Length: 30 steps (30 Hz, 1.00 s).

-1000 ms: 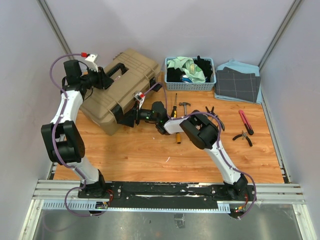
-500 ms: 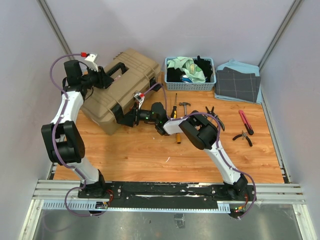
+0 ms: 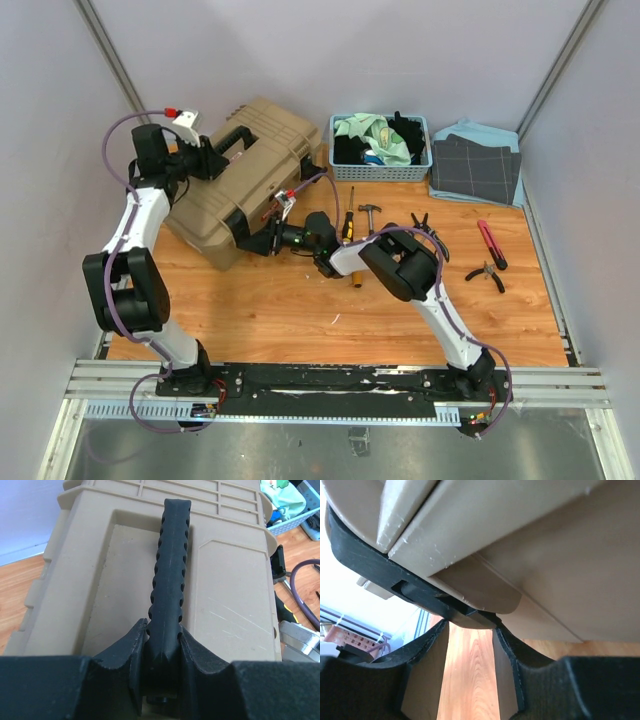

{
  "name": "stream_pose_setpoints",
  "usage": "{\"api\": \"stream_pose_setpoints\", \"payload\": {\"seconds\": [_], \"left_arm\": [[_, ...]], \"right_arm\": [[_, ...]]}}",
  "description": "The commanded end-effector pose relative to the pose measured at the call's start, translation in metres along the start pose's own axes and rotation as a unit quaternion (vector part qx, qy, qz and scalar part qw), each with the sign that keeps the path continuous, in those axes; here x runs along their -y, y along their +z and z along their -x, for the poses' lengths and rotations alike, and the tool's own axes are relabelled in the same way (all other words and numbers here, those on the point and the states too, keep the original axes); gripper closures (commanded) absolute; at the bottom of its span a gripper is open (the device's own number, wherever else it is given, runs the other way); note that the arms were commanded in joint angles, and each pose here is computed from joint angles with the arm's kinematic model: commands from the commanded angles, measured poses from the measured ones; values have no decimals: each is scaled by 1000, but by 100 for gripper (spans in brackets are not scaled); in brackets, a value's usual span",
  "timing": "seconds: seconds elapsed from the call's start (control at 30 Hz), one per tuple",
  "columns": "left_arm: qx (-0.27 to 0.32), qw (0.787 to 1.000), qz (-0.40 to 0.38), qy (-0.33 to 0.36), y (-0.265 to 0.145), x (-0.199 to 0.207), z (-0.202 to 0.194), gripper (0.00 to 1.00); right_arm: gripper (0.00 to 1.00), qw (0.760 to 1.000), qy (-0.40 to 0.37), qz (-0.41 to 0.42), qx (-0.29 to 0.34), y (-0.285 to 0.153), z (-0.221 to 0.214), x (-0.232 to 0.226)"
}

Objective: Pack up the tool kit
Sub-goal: Open the toolbox at the center of the board.

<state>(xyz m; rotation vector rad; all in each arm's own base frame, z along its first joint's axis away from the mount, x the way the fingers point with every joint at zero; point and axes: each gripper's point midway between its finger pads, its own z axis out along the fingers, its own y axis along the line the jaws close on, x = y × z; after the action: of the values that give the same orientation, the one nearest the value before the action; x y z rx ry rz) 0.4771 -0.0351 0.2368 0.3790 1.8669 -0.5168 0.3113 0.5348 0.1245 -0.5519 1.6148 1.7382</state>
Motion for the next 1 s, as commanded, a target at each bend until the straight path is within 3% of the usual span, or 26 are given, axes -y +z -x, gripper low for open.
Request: {"api": "stream_pose_setpoints", "payload": {"seconds": [0.0,0.33,0.57,0.7,0.83,0.97], "left_arm": [[-68,996,-4,-52,3,25,-46,100],[-64,997,19,-44,-5,23,-50,100],[-72,996,-9,-47,-5,32,-51,100],[-82,995,-30,-44,-5,38,-53,100],[-84,995,-33,-44,-5,39,-53,100],[-84,995,-33,-46,-5,39,-54,100]], "right_arm": [[99,991,-16,85,102,9,71,-105],[99,992,-6,28,122,-1,81,-97],[55,992,-15,77,95,4,69,-76],[38,989,-42,109,87,0,71,-66],[33,988,-44,111,95,-2,78,-54],[37,987,-22,87,134,-8,88,-38]]}}
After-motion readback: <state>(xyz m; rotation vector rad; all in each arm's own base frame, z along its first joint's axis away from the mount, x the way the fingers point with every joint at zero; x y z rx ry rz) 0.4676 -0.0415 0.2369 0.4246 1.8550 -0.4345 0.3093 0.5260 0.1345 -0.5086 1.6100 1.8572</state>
